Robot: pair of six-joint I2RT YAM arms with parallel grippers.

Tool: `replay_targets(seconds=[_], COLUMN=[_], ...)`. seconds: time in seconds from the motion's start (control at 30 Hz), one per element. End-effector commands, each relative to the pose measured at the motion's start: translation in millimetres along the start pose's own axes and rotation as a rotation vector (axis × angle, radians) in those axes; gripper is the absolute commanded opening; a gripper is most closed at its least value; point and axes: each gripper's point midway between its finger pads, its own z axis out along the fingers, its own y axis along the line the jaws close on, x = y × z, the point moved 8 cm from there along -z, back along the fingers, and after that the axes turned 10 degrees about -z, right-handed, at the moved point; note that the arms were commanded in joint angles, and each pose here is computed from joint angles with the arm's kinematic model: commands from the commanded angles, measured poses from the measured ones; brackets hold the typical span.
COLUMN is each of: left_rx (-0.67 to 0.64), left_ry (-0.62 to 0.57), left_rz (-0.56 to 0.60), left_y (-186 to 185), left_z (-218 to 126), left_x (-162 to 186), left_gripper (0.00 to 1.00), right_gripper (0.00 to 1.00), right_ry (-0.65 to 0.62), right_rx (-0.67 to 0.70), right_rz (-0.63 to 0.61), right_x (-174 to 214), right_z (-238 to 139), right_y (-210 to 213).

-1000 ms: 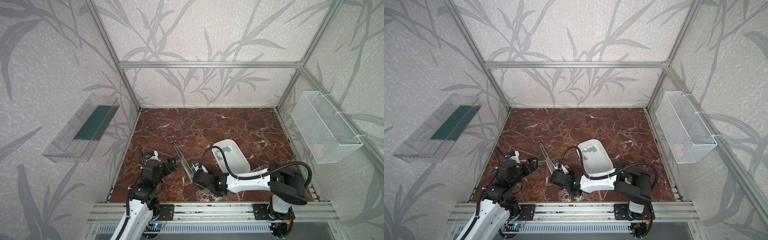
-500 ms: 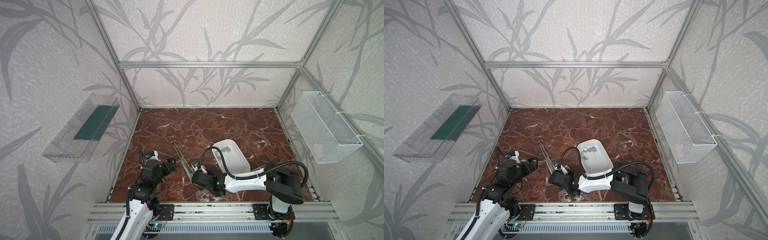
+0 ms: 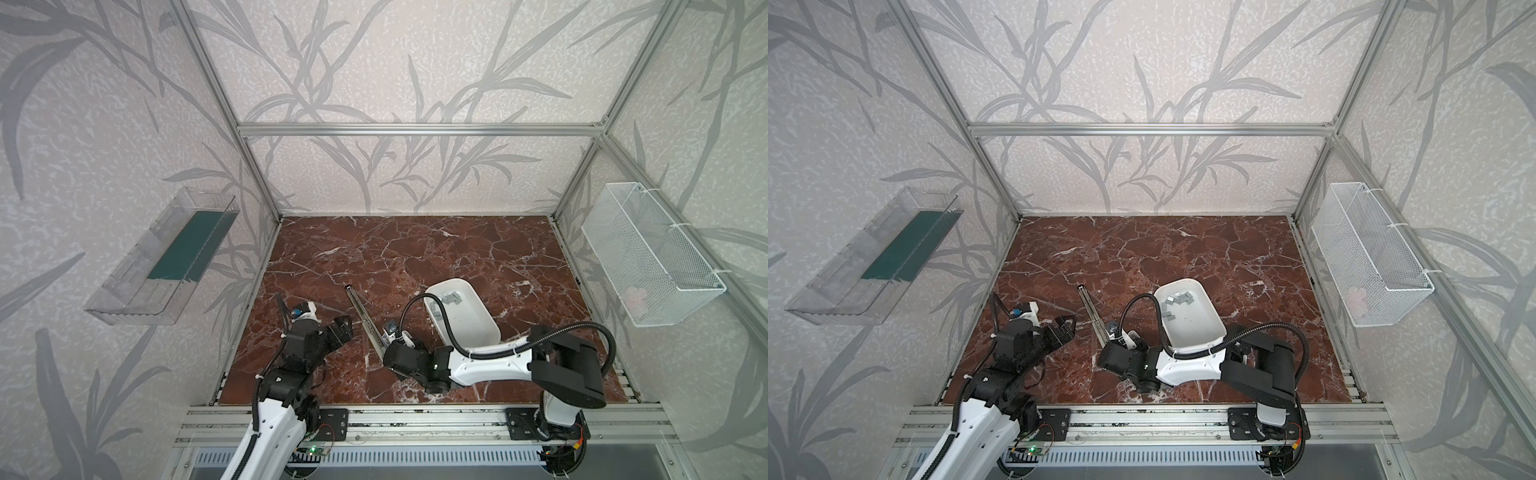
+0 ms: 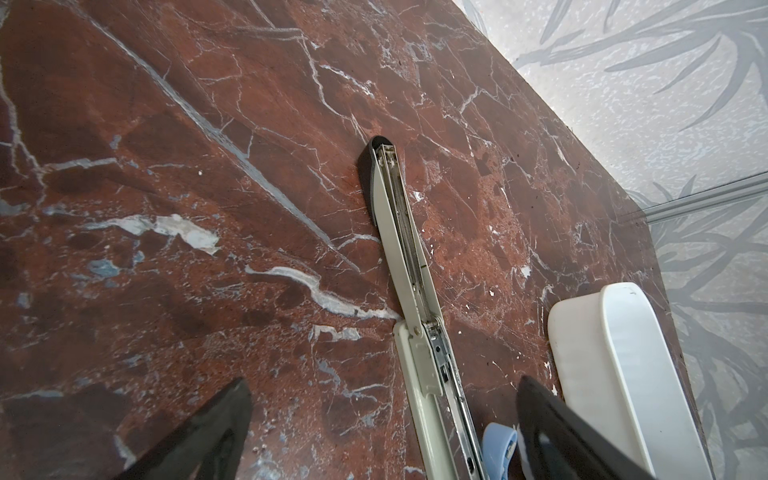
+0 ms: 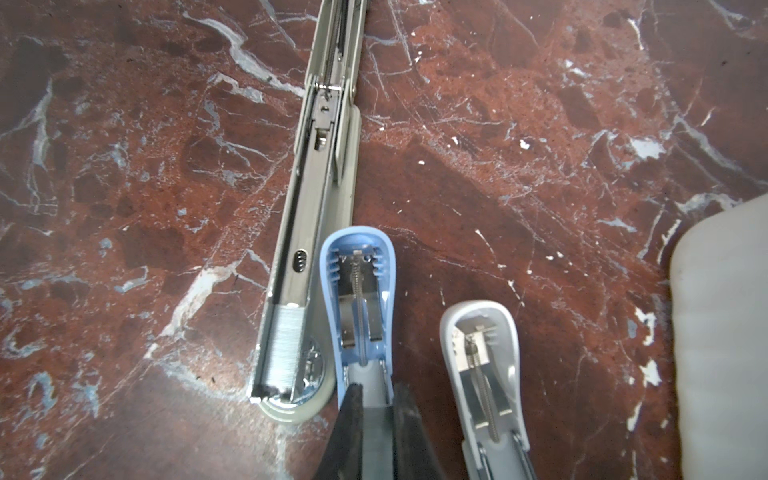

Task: Load the staples into the stapler

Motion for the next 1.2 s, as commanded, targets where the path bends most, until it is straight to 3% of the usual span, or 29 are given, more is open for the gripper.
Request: replay_targets(seconds=[0.0,0.67,0.87,1.17], left_rx=[0.004,0.007,0.006,0.025], left_ry=[-0.004,-0.003,-0.001,-0.018], left_rz=[-0.001,-0.001,0.001,0.001], left_y=[1,1,1,-1], left_z=[1,1,1,-2], left_x=[1,1,2,0], left_gripper=[0.99,0.99,0.99,0.99], right_gripper=[0.07,0.09,0.14,0.30], right_ry=[-0.005,-0.001,0.001,-0.009], right_rx=[0.013,0.030,0.038,0.038], right_rz=[0.010,0.027,0.027,0.025], right_x=[-2,10,11,9], right_z=[0,-13,-15,-20], right_y=[2,0,-1,0])
